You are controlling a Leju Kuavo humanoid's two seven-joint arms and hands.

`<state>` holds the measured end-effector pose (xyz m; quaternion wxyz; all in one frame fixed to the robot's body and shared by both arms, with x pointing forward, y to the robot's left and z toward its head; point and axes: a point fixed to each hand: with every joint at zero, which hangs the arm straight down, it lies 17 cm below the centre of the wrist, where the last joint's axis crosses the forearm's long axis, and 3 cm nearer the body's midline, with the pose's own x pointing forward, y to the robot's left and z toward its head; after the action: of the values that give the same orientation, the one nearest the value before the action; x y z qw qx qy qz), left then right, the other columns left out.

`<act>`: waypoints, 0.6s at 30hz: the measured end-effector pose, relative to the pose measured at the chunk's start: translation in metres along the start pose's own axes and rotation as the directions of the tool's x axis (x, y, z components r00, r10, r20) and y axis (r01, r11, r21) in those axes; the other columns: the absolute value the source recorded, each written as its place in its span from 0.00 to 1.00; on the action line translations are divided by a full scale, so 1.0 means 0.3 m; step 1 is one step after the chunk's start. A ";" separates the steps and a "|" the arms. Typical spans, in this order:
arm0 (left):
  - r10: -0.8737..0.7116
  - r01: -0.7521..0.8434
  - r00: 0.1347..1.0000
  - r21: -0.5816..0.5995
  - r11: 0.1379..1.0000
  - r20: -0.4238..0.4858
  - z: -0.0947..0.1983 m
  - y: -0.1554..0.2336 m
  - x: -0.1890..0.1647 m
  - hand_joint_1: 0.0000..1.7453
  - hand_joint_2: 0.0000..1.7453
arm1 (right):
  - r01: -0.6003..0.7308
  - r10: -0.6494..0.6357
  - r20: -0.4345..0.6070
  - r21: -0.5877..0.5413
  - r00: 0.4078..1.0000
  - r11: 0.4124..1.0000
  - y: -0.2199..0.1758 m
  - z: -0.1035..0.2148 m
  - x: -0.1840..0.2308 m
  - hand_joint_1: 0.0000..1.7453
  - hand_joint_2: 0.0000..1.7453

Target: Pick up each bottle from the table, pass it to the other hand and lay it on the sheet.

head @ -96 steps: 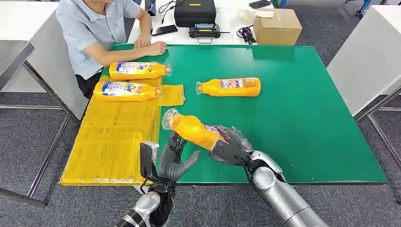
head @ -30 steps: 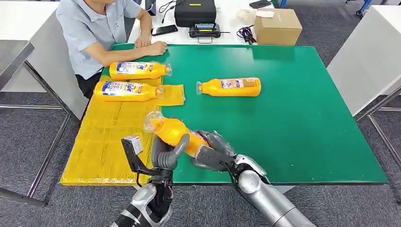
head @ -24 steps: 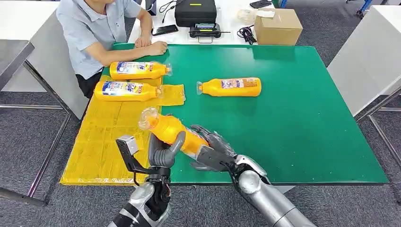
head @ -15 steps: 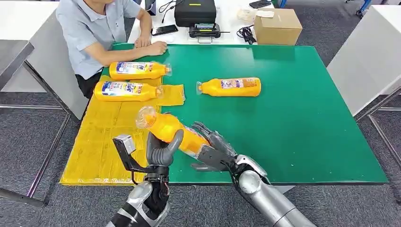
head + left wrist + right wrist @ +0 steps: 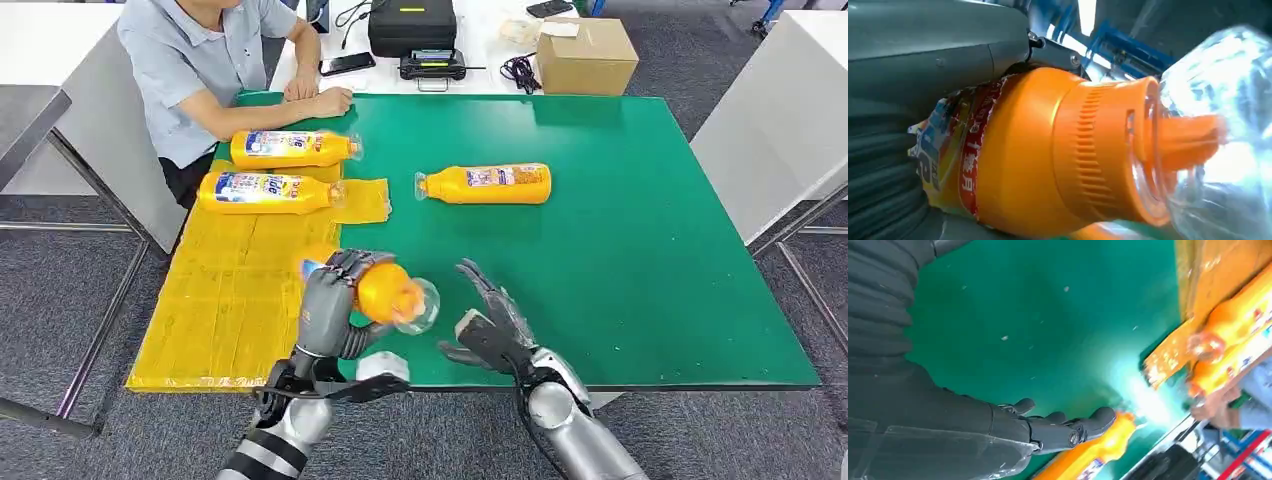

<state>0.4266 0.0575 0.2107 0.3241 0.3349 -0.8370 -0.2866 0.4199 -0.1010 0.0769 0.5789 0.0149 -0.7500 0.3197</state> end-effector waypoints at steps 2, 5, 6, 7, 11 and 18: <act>-0.134 0.132 0.990 -0.041 0.990 -0.049 0.019 -0.003 -0.083 1.00 1.00 | -0.003 0.003 -0.013 -0.018 1.000 1.000 -0.017 0.012 -0.018 0.00 1.00; -0.258 0.247 0.952 -0.082 0.966 -0.163 0.043 0.012 -0.208 1.00 1.00 | -0.003 0.002 -0.033 -0.043 0.999 0.999 -0.039 0.035 -0.045 0.00 1.00; -0.295 0.281 0.938 -0.101 0.954 -0.180 0.053 0.010 -0.243 1.00 1.00 | -0.001 -0.001 -0.037 -0.050 0.999 0.999 -0.043 0.039 -0.049 0.00 1.00; -0.316 0.298 0.929 -0.117 0.947 -0.194 0.063 0.006 -0.271 0.72 1.00 | 0.002 -0.004 -0.040 -0.058 0.999 0.998 -0.049 0.043 -0.053 0.00 1.00; -0.346 0.322 0.915 -0.142 0.936 -0.206 0.081 0.001 -0.320 1.00 1.00 | 0.006 -0.010 -0.046 -0.075 0.999 0.997 -0.064 0.050 -0.059 0.00 1.00; -0.490 0.383 0.841 -0.389 0.838 -0.228 0.129 -0.139 -0.476 1.00 1.00 | 0.042 -0.047 -0.056 -0.088 0.997 0.995 -0.072 0.056 -0.067 0.00 1.00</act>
<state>0.4946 0.1487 0.1074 0.4308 0.5021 -0.6136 -0.4310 0.4205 -0.1334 0.0672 0.6073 -0.0026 -0.7456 0.2744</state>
